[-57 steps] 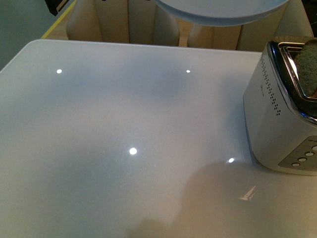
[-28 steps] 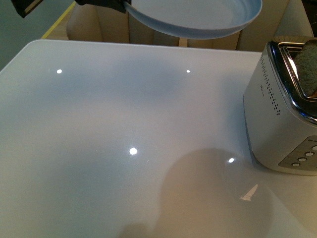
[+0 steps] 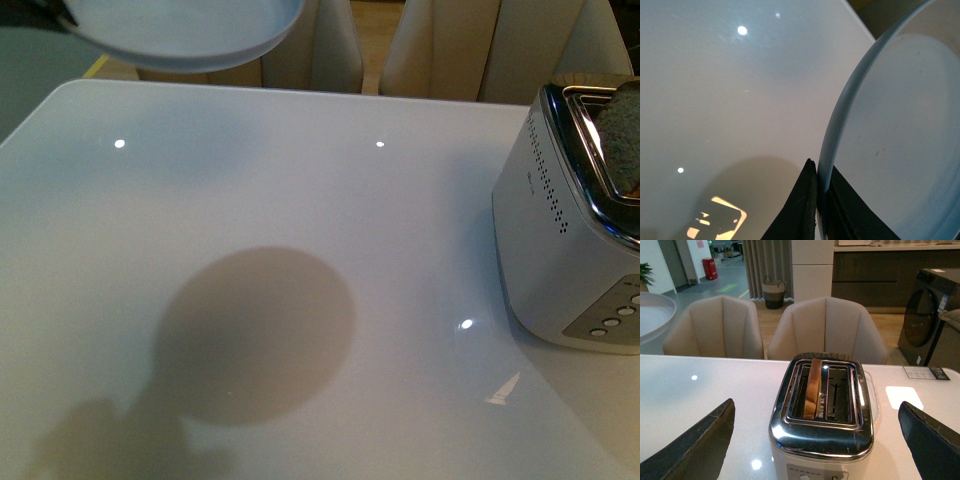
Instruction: Left arm holds plate, right arm toasts bread
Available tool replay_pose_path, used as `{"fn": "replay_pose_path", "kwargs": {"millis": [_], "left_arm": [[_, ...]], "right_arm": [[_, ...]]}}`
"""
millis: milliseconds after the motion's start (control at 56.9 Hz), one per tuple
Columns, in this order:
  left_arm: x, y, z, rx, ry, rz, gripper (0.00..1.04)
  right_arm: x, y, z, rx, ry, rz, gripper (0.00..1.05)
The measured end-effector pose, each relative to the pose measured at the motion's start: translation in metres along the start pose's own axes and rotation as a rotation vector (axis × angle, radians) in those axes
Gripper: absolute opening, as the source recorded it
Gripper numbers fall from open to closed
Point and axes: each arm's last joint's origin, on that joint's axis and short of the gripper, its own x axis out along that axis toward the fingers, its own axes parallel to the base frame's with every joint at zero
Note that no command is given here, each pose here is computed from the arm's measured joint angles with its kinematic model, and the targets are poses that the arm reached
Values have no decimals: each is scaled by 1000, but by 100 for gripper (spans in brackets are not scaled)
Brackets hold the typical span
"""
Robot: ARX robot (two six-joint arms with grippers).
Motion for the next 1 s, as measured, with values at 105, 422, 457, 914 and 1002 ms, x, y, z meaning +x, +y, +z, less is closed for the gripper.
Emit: {"fn": "replay_pose_path", "kwargs": {"millis": [105,422,457,914,1002], "left_arm": [[29,38,4,-10,21,70,3],[89,103,-30,-20,95,50,3],[93,107,-35,-17,108,51,3],[119,139,-74,-13,154,20,3],[124,142,-79,-14,168,16,3]], "right_arm": [[0,0,0,0,0,0,96],[0,0,0,0,0,-1,96],[0,0,0,0,0,0,96],[0,0,0,0,0,0,96],[0,0,0,0,0,0,96]]}}
